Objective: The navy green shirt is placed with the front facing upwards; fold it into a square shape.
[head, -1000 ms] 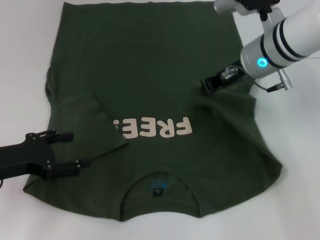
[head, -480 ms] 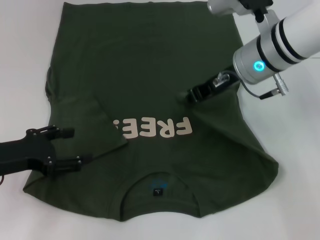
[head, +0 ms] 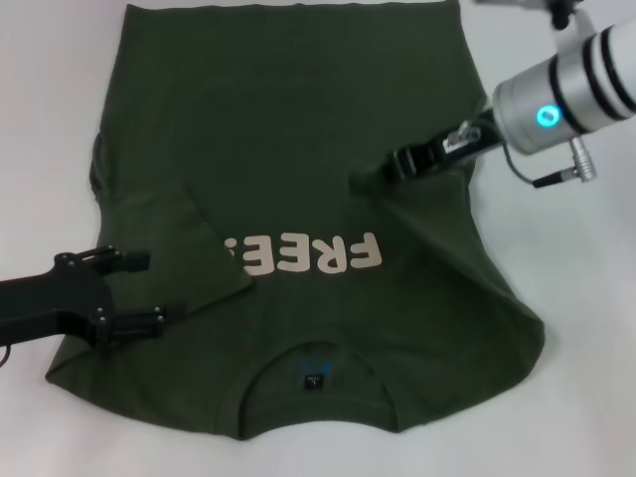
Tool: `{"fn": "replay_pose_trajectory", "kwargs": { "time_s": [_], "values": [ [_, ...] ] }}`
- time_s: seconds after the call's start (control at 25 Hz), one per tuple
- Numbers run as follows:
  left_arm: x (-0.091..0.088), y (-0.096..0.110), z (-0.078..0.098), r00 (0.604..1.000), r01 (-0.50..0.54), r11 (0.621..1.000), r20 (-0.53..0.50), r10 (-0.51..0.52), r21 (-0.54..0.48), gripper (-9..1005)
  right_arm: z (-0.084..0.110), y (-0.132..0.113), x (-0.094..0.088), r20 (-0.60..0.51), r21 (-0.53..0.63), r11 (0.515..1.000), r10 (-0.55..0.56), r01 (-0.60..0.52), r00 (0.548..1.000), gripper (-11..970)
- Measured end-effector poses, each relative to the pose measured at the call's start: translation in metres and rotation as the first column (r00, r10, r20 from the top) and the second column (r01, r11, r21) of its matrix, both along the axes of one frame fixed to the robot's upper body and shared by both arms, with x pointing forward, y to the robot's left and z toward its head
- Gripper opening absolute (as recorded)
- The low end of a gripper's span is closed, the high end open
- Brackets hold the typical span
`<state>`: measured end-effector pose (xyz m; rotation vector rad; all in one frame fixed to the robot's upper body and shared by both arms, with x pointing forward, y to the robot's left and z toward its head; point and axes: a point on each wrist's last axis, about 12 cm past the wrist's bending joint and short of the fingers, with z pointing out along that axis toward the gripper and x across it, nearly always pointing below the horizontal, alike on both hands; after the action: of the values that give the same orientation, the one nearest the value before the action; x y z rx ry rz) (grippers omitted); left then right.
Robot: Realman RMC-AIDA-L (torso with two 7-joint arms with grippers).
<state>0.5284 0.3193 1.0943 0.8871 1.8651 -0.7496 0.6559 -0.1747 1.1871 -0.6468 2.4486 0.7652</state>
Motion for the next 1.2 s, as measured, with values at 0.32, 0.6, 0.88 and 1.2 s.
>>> {"fn": "replay_pose_trajectory", "kwargs": {
  "time_s": [0.32,0.6,0.88,1.2],
  "values": [
    [0.002,-0.001,0.002,1.000,0.002,1.000,0.001,-0.002,-0.002,882,-0.001,-0.003,0.001,-0.005,0.071,0.997,-0.022,0.022,1.000,15],
    [0.003,-0.002,0.002,1.000,0.002,1.000,0.003,-0.002,-0.003,882,-0.010,-0.003,0.002,-0.021,0.065,0.997,-0.031,0.032,0.999,19],
    [0.005,-0.002,0.002,1.000,-0.005,1.000,0.005,0.005,0.000,881,-0.007,-0.011,0.002,-0.013,0.148,0.987,-0.053,0.054,0.999,118],
    [0.006,0.000,0.012,0.998,-0.024,0.996,-0.065,0.018,-0.081,881,-0.004,-0.048,0.002,-0.070,0.148,0.980,-0.123,0.133,0.990,279]
  ]
}}
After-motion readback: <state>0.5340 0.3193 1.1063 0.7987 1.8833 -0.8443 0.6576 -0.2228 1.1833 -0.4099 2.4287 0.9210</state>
